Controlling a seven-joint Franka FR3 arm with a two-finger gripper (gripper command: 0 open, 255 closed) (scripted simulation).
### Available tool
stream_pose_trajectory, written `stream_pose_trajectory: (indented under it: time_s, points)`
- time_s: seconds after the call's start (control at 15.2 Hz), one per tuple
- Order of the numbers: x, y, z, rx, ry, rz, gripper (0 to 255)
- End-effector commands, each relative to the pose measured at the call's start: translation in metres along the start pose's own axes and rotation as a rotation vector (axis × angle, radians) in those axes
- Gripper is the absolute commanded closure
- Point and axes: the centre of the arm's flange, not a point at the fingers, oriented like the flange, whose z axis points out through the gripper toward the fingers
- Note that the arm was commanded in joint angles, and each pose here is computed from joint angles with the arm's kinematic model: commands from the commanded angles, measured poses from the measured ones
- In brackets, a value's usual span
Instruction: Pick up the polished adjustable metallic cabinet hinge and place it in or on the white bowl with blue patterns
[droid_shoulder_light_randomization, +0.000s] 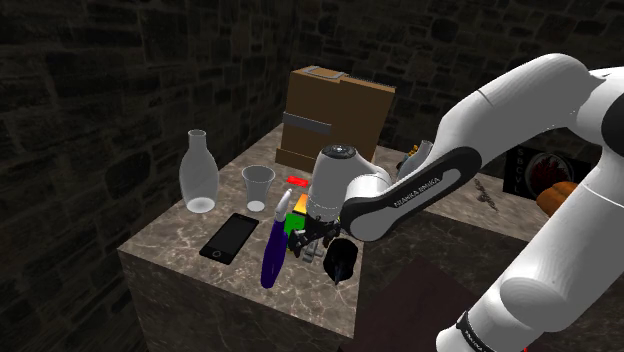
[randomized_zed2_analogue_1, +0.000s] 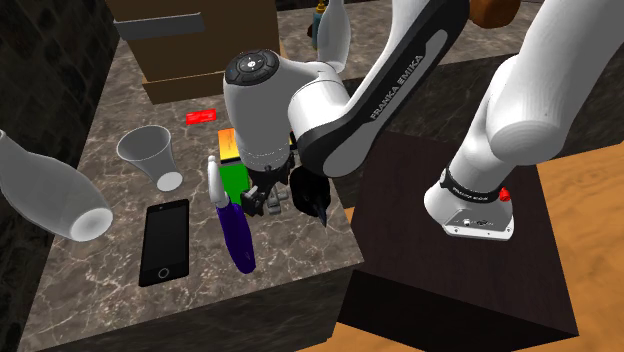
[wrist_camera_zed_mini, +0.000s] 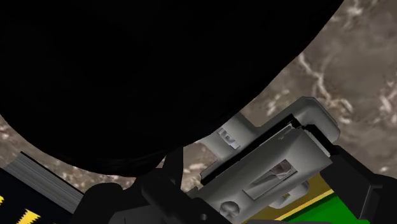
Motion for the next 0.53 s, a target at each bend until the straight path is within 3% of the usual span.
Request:
stream_pose_trajectory:
  time_s: [0.0,0.13,0.2,0.46]
  points:
    - [0.0001,0.0,0.0002,0.0,0.0,0.0,0]
    - [0.0001,0.0,0.0001,0.0,0.0,0.0,0]
    - [0.0001,0.0,0.0001,0.0,0.0,0.0,255]
    - [0.0001,0.0001,0.0,0.0,0.0,0.0,255]
